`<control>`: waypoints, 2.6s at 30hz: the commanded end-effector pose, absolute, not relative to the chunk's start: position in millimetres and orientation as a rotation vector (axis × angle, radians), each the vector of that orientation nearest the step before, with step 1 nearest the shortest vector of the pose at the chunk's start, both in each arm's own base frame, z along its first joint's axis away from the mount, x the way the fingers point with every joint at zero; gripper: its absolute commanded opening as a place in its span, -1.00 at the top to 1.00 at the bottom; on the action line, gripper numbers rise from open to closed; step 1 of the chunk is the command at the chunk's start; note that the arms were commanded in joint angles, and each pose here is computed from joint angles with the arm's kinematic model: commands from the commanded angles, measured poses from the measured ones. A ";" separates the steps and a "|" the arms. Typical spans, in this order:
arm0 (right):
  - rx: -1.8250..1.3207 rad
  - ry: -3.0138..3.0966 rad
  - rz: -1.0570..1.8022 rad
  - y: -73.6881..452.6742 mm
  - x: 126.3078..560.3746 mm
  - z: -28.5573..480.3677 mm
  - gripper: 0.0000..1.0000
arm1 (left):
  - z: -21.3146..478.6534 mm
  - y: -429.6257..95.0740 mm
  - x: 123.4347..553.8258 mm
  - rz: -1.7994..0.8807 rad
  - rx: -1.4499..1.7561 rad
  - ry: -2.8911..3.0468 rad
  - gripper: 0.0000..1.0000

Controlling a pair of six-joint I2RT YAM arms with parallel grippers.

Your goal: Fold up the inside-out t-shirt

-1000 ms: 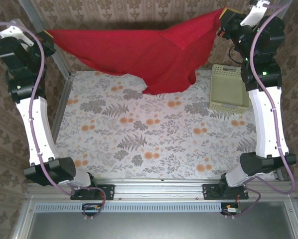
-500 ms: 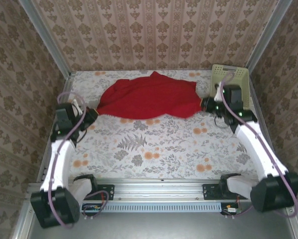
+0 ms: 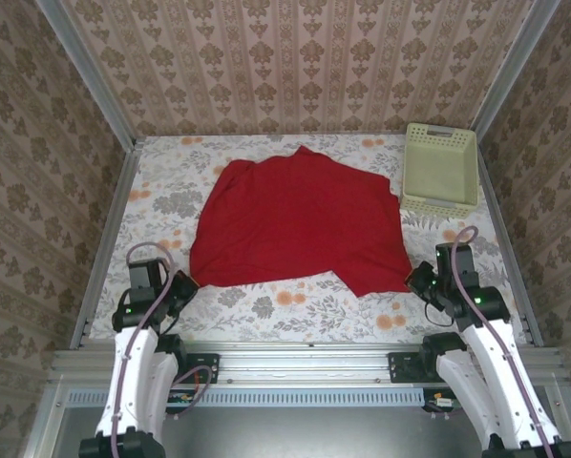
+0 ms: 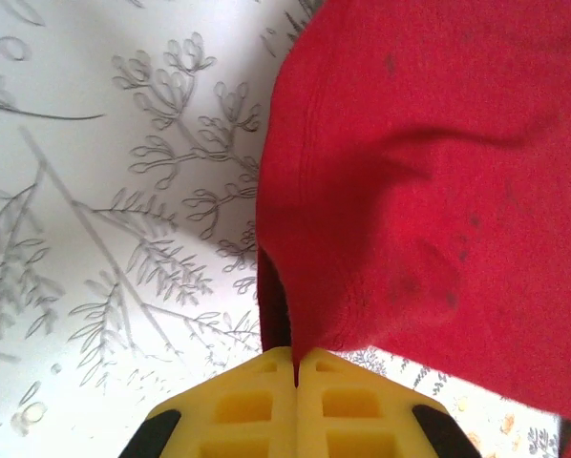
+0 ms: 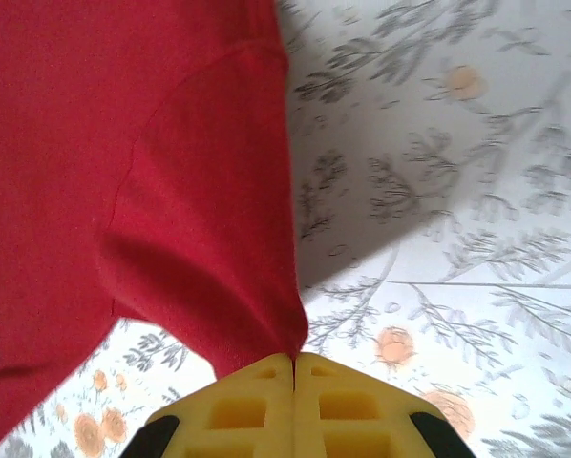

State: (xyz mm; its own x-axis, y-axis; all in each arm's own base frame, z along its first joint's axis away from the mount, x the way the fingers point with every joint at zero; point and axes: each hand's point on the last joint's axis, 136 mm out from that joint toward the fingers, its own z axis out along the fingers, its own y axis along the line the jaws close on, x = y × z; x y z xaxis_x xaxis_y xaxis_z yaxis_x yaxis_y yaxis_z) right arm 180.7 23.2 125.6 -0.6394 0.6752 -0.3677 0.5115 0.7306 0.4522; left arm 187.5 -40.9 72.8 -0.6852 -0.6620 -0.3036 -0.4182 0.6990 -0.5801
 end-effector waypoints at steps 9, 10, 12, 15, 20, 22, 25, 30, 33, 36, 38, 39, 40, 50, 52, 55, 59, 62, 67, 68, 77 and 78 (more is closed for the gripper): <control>1.068 2.359 0.242 -5.8 147.9 141.8 1.00 | 79.8 -18.4 162.9 -0.513 -0.993 2.331 1.00; 1.092 2.371 0.233 -6.4 143.6 137.0 1.00 | 76.1 -18.8 161.1 -0.511 -1.006 2.343 0.99; 1.132 2.372 0.209 -9.5 135.6 130.4 0.87 | 72.5 -17.8 156.2 -0.498 -1.030 2.357 0.63; 1.153 2.306 0.147 -22.0 128.9 137.0 0.02 | 79.0 -19.1 155.2 -0.518 -1.038 2.339 0.16; 1.062 2.211 0.152 -26.9 154.3 175.9 -0.51 | 140.3 -8.8 175.1 -0.486 -0.956 2.213 -0.28; 0.980 2.219 0.165 -22.2 175.7 193.3 -0.57 | 168.2 -8.4 196.1 -0.487 -0.886 2.184 -0.31; 0.842 2.241 0.245 -4.2 214.8 212.4 -0.61 | 190.3 -19.0 238.8 -0.500 -0.759 2.236 -0.33; 0.606 2.303 0.252 34.2 281.8 226.2 -0.63 | 201.6 -59.8 320.3 -0.370 -0.458 2.377 -0.46; 0.468 2.347 0.257 65.3 319.7 224.8 -0.64 | 194.9 -85.2 369.7 -0.300 -0.318 2.449 -0.50; 0.363 2.396 0.250 90.4 350.5 214.3 -0.64 | 178.5 -103.7 414.1 -0.229 -0.208 2.514 -0.52; 0.321 2.427 0.238 100.1 366.5 203.1 -0.64 | 167.1 -114.4 439.4 -0.176 -0.131 2.555 -0.52; 0.306 2.456 0.217 103.4 375.7 191.1 -0.64 | 162.1 -121.1 451.3 -0.155 -0.091 2.574 -0.52; 0.293 2.477 0.202 105.8 383.0 181.5 -0.64 | 155.1 -127.0 463.2 -0.129 -0.053 2.591 -0.52; 0.210 2.618 0.114 124.2 437.0 112.7 -0.64 | 101.1 -190.2 534.2 -0.072 0.253 2.649 -0.54; 0.213 2.641 0.096 123.5 442.1 100.7 -0.64 | 86.3 -196.9 539.9 -0.063 0.278 2.672 -0.51; 0.228 2.676 0.081 121.1 445.1 83.9 -0.63 | 66.0 -203.9 544.4 -0.043 0.307 2.700 -0.44; 0.293 2.731 0.039 110.4 440.0 61.6 -0.62 | 45.6 -189.6 547.9 0.036 0.234 2.746 -0.15; 0.373 2.769 0.001 97.5 428.6 46.8 -0.59 | 41.8 -173.3 550.8 0.036 0.148 2.753 0.11; 0.524 2.809 -0.064 72.4 395.4 27.1 -0.57 | 56.1 -149.9 552.4 -0.040 0.035 2.724 0.49; 0.547 2.816 -0.065 69.9 388.1 23.8 -0.56 | 60.3 -145.7 552.4 -0.075 0.011 2.712 0.54; 0.692 2.828 -0.062 58.4 337.2 13.8 -0.38 | 85.7 -117.9 548.8 -0.278 -0.112 2.649 0.69; 0.708 2.825 -0.068 56.2 331.7 13.9 -0.36 | 86.2 -115.1 547.9 -0.281 -0.118 2.648 0.70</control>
State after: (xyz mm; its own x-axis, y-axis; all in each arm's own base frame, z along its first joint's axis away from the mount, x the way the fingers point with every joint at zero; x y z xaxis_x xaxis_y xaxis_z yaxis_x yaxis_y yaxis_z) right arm 357.2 66.0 18.8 -0.8739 0.4053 -0.2684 0.4098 0.9112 0.0417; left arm 545.9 -106.8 65.9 -0.9041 -0.1068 -0.4138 -0.0471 0.9873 -0.1519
